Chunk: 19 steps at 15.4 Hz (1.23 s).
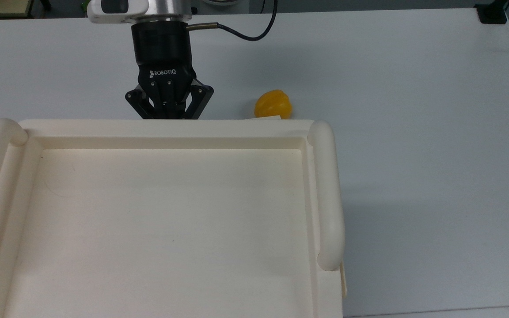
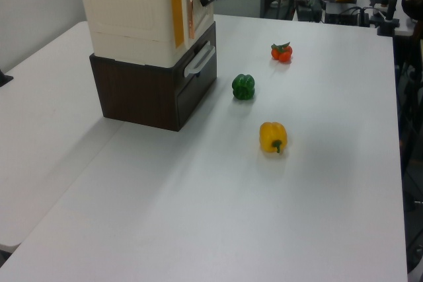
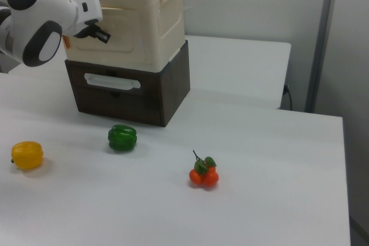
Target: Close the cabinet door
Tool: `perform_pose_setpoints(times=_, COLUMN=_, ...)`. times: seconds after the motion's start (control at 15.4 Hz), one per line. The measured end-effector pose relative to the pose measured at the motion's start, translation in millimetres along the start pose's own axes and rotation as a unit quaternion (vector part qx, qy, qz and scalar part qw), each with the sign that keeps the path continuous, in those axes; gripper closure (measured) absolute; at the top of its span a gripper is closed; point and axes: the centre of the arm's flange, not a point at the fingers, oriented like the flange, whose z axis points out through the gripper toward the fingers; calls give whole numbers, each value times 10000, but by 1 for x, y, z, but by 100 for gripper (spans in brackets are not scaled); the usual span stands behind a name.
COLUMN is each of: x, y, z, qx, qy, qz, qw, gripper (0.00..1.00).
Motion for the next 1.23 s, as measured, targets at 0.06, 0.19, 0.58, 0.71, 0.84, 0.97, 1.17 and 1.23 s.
perform_pose_setpoints(times=0.06, x=0, y=-1, z=1, qx=13, qy=109, qz=-2, qw=9999, gripper=99)
perform_pose_setpoints(times=0.19, x=-2, y=-5, z=5, qx=46, qy=308, qz=-5, qw=9995, gripper=99)
perform_pose_setpoints(times=0.58, x=-7, y=-10, z=14, qx=82, qy=340, qz=-14, qw=9994, gripper=99)
perform_pose_setpoints(times=0.71, x=-7, y=-10, z=13, qx=83, qy=344, qz=-12, qw=9994, gripper=99)
perform_pose_setpoints(times=0.84, x=-7, y=-10, z=13, qx=84, qy=344, qz=-7, qw=9994, gripper=99)
perform_pose_setpoints(times=0.97, x=-6, y=-11, z=12, qx=88, qy=408, qz=-3, qw=9991, gripper=99)
perform_pose_setpoints(times=1.17, x=-3, y=-11, z=10, qx=101, qy=618, qz=-2, qw=9980, gripper=99)
perform_pose_setpoints(times=1.23, x=-3, y=-11, z=10, qx=101, qy=627, qz=-2, qw=9980, gripper=99)
